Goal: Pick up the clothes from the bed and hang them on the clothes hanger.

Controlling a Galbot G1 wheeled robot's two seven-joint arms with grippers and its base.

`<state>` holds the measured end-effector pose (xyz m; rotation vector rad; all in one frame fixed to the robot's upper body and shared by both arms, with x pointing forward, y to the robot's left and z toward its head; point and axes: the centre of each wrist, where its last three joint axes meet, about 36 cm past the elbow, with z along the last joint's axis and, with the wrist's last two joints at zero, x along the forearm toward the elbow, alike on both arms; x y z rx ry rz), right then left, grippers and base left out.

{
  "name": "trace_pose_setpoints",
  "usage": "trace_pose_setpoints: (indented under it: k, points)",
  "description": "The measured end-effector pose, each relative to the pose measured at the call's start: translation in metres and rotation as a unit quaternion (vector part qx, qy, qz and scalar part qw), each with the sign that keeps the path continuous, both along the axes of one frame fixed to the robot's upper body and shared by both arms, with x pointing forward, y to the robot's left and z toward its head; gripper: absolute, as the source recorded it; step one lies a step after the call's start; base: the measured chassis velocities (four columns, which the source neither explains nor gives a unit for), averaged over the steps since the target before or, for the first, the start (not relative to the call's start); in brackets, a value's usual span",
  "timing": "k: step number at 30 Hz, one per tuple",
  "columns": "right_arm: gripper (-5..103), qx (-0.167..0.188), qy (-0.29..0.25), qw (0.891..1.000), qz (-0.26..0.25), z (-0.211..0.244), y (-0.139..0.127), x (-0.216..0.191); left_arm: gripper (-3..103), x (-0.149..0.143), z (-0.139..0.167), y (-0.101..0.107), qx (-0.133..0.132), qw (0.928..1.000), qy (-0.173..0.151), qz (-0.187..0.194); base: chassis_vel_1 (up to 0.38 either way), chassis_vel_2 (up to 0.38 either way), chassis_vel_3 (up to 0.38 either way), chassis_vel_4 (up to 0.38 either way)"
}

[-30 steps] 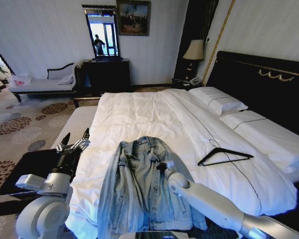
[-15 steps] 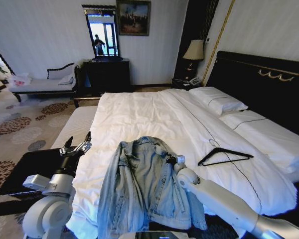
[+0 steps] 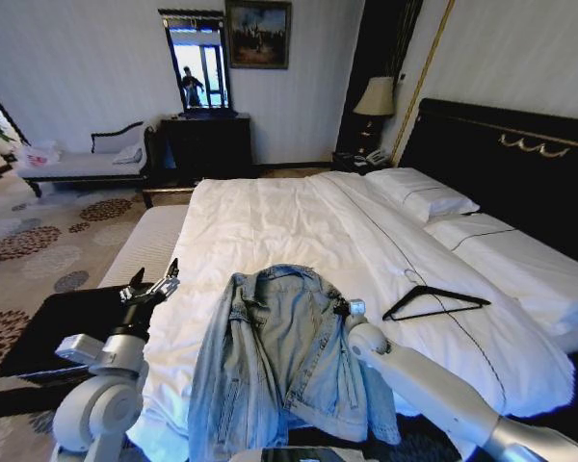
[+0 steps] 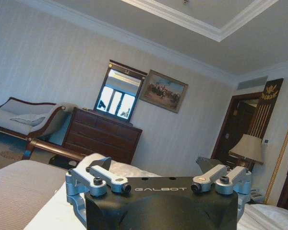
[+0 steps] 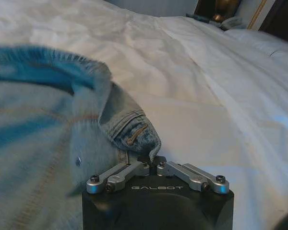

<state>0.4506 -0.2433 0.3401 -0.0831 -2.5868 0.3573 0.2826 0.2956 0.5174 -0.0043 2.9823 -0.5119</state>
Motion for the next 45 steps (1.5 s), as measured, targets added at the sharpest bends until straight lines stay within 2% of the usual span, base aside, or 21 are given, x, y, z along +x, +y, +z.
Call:
trace_pose_setpoints:
  k: [1, 3, 7, 9, 10, 13, 18, 19, 20, 22, 24, 25, 26, 30, 31, 33, 34, 37, 39, 41, 45]
  points:
    - [3, 0.0, 0.0, 1.0, 0.0, 0.0, 0.0, 0.0, 100, 0.0, 0.0, 0.0, 0.0, 1.0, 0.0, 0.0, 0.0, 0.0, 0.0, 0.0]
    - [14, -0.006, -0.007, 1.0, 0.006, -0.001, 0.002, -0.005, 100, 0.001, -0.001, -0.001, 0.0, 1.0, 0.003, -0.003, 0.0, 0.0, 0.0, 0.0]
    - [25, 0.018, -0.022, 0.999, 0.024, 0.013, 0.014, -0.021, 100, 0.002, -0.005, -0.003, -0.002, 0.9999, 0.013, -0.01, 0.0, 0.0, 0.0, 0.0]
    - [36, 0.04, -0.03, 0.998, 0.041, 0.029, 0.022, -0.036, 100, 0.004, -0.009, -0.006, -0.004, 0.9996, 0.022, -0.019, 0.0, 0.0, 0.0, 0.0]
    - [36, 0.04, -0.03, 0.998, 0.041, 0.029, 0.022, -0.036, 100, 0.004, -0.009, -0.006, -0.004, 0.9996, 0.022, -0.019, 0.0, 0.0, 0.0, 0.0]
    - [52, 0.062, -0.028, 0.996, 0.061, 0.051, 0.025, -0.063, 100, 0.008, -0.02, -0.012, -0.002, 0.998, 0.047, -0.042, 0.0, 0.0, 0.0, 0.0]
    - [63, 0.067, -0.033, 0.995, 0.069, 0.064, 0.022, -0.077, 100, 0.011, -0.032, -0.017, 0.0, 0.9956, 0.072, -0.06, 0.0, 0.0, 0.0, 0.0]
    - [68, 0.071, -0.038, 0.994, 0.07, 0.07, 0.021, -0.081, 100, 0.013, -0.036, -0.018, -0.001, 0.9942, 0.082, -0.069, 0.0, 0.0, 0.0, 0.0]
    - [79, 0.094, -0.066, 0.991, 0.065, 0.089, 0.02, -0.085, 100, 0.019, -0.046, -0.022, -0.008, 0.9892, 0.112, -0.094, 0.0, 0.0, 0.0, 0.0]
    - [79, 0.107, -0.082, 0.989, 0.062, 0.096, 0.019, -0.084, 100, 0.023, -0.05, -0.024, -0.008, 0.9867, 0.124, -0.105, 0.0, 0.0, 0.0, 0.0]
    - [90, 0.138, -0.115, 0.982, 0.057, 0.107, 0.019, -0.08, 100, 0.033, -0.06, -0.028, 0.002, 0.9811, 0.147, -0.125, 0.0, 0.0, 0.0, 0.0]
    - [90, 0.138, -0.115, 0.982, 0.057, 0.107, 0.019, -0.08, 100, 0.033, -0.06, -0.028, 0.002, 0.9811, 0.147, -0.125, 0.0, 0.0, 0.0, 0.0]
    - [95, 0.165, -0.14, 0.974, 0.059, 0.111, 0.022, -0.072, 100, 0.042, -0.071, -0.032, 0.016, 0.9753, 0.17, -0.14, 0.0, 0.0, 0.0, 0.0]
    - [100, 0.204, -0.156, 0.964, 0.063, 0.101, 0.036, -0.051, 100, 0.071, -0.096, -0.048, 0.051, 0.962, 0.211, -0.166, 0.0, 0.0, 0.0, 0.0]
    - [100, 0.204, -0.156, 0.964, 0.063, 0.101, 0.036, -0.051, 100, 0.071, -0.096, -0.048, 0.051, 0.962, 0.211, -0.166, 0.0, 0.0, 0.0, 0.0]
    - [100, 0.21, -0.156, 0.963, 0.06, 0.096, 0.037, -0.048, 100, 0.083, -0.103, -0.059, 0.06, 0.9578, 0.218, -0.178, 0.0, 0.0, 0.0, 0.0]
    - [100, 0.213, -0.153, 0.963, 0.057, 0.087, 0.039, -0.044, 100, 0.093, -0.113, -0.073, 0.071, 0.9527, 0.227, -0.189, 0.0, 0.0, 0.0, 0.0]
    - [100, 0.212, -0.15, 0.964, 0.059, 0.08, 0.04, -0.041, 100, 0.094, -0.124, -0.086, 0.077, 0.9476, 0.238, -0.198, 0.0, 0.0, 0.0, 0.0]
    - [100, 0.208, -0.15, 0.965, 0.058, 0.075, 0.038, -0.04, 100, 0.092, -0.139, -0.103, 0.092, 0.9397, 0.258, -0.205, 0.0, 0.0, 0.0, 0.0]
    - [100, 0.208, -0.15, 0.965, 0.056, 0.073, 0.037, -0.041, 100, 0.09, -0.144, -0.108, 0.099, 0.9371, 0.264, -0.206, 0.0, 0.0, 0.0, 0.0]
    - [100, 0.207, -0.149, 0.966, 0.047, 0.071, 0.033, -0.043, 100, 0.079, -0.171, -0.132, 0.126, 0.9229, 0.302, -0.203, 0.0, 0.0, 0.0, 0.0]
